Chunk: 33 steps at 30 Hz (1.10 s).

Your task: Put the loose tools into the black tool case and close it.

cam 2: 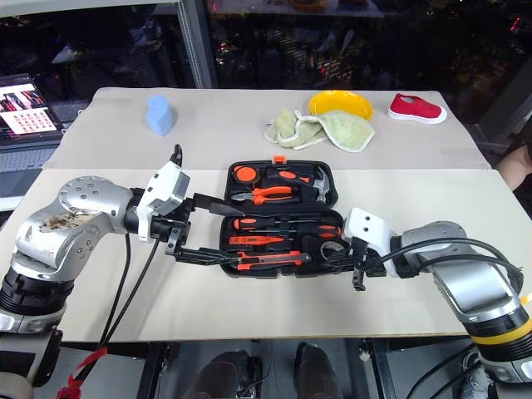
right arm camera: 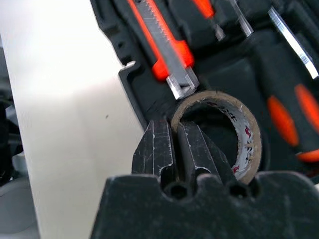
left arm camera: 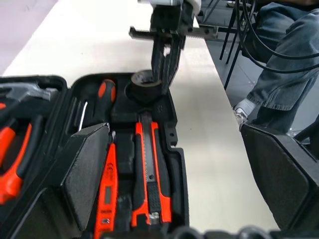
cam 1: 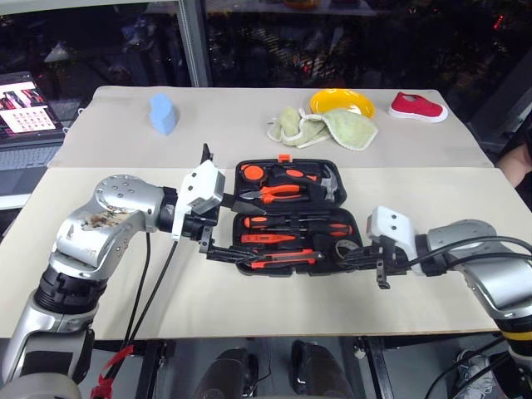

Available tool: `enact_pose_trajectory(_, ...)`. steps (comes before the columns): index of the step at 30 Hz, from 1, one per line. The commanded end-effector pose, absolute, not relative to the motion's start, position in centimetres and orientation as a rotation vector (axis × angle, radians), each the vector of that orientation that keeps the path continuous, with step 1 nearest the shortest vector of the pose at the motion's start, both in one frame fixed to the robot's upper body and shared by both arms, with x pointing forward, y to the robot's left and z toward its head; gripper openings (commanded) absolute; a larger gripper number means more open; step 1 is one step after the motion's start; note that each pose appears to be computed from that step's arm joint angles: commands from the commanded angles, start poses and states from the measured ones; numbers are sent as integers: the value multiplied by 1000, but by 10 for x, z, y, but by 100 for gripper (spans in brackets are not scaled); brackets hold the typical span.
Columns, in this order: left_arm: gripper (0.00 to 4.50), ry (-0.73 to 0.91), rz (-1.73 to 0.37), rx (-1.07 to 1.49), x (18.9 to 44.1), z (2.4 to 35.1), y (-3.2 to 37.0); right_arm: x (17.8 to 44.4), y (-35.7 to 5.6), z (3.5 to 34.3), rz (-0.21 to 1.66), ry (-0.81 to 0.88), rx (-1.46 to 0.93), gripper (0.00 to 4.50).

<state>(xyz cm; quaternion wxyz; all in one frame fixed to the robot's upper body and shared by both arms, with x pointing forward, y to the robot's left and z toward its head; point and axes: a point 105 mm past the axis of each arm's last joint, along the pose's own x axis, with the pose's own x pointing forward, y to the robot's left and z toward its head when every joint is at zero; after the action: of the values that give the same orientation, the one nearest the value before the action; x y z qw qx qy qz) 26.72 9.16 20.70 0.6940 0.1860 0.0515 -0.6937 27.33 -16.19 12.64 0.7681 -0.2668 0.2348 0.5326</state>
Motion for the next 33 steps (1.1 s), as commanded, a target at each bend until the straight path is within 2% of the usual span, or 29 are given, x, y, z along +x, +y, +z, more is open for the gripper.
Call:
enact_pose_trajectory(1,450,69,-1556,445,265,215,90,273,-167,116,1132,539,-611,39)
enact_pose_trajectory(7,450,67,-1558,441,264,215,89,270,-161,121,1146,517,-608,234)
enact_pose_trajectory(13,450,64,-1550,433,268,214,89,265,-153,161,1159,425,-486,437)
enact_pose_trajectory(17,450,51,-1520,427,274,214,90,268,-170,179,1060,395,-374,437)
enact_pose_trajectory(23,450,45,-1528,423,273,214,87,272,-177,171,984,389,-366,437)
enact_pose_trajectory(26,450,46,-1527,423,274,214,87,280,-175,172,951,350,-309,364)
enact_pose_trajectory(32,450,50,-1530,428,273,214,88,283,-160,158,979,348,-301,160)
enact_pose_trajectory(33,450,51,-1530,429,273,214,88,283,-160,155,980,354,-307,147)
